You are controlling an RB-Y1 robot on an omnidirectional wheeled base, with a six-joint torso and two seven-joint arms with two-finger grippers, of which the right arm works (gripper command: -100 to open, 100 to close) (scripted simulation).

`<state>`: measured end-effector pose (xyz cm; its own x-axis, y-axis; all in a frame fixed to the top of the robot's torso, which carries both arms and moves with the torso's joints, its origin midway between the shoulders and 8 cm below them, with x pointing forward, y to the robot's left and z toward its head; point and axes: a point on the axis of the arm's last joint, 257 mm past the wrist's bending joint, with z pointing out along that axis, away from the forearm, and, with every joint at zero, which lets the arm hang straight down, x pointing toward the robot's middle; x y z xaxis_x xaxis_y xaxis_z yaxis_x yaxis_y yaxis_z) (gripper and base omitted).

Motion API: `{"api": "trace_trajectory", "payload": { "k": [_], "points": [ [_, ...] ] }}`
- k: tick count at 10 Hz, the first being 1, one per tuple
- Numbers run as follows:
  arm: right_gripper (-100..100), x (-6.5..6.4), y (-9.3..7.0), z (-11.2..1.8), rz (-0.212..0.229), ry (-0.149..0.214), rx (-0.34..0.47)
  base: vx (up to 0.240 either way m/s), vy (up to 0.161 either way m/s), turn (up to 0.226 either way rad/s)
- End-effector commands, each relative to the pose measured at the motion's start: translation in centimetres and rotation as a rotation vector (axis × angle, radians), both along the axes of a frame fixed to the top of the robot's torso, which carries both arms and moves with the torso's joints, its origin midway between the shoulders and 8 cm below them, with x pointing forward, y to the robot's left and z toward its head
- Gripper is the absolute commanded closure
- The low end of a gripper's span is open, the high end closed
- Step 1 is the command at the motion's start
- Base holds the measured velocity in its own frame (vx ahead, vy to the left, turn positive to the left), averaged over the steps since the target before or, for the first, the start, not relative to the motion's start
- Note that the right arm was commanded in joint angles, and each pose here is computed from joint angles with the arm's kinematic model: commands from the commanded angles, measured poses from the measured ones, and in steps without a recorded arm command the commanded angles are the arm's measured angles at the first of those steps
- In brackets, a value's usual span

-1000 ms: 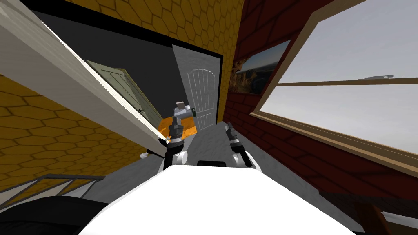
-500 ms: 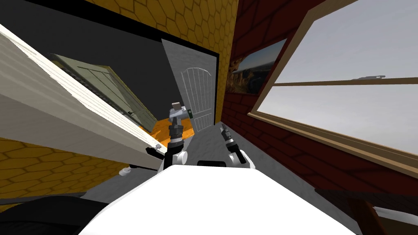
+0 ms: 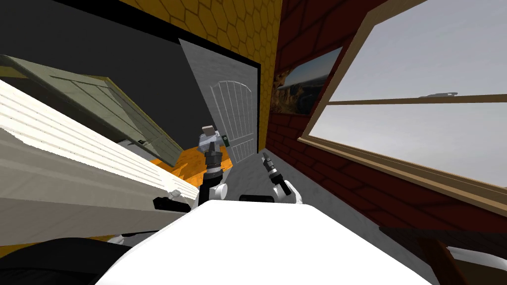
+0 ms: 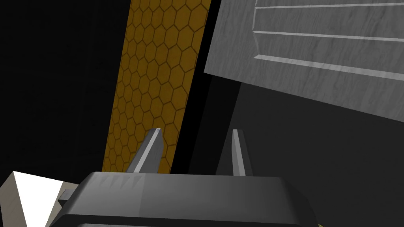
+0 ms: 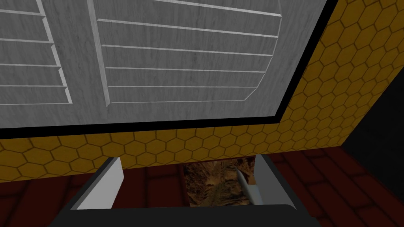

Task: Pull the door open

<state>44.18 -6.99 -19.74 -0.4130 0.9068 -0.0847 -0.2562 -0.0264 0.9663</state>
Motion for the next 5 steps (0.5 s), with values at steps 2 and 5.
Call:
{"api": "trace_trajectory", "payload": {
  "k": [2, 5],
  "points": [
    [-100, -0.1, 2.7, -2.2, 0.060, 0.048, -0.018, 0.161, 0.020, -0.118],
    [-100, -0.2, 5.3, -4.4, 0.114, 0.089, -0.038, 0.157, 0.018, -0.100]
  ]
}}
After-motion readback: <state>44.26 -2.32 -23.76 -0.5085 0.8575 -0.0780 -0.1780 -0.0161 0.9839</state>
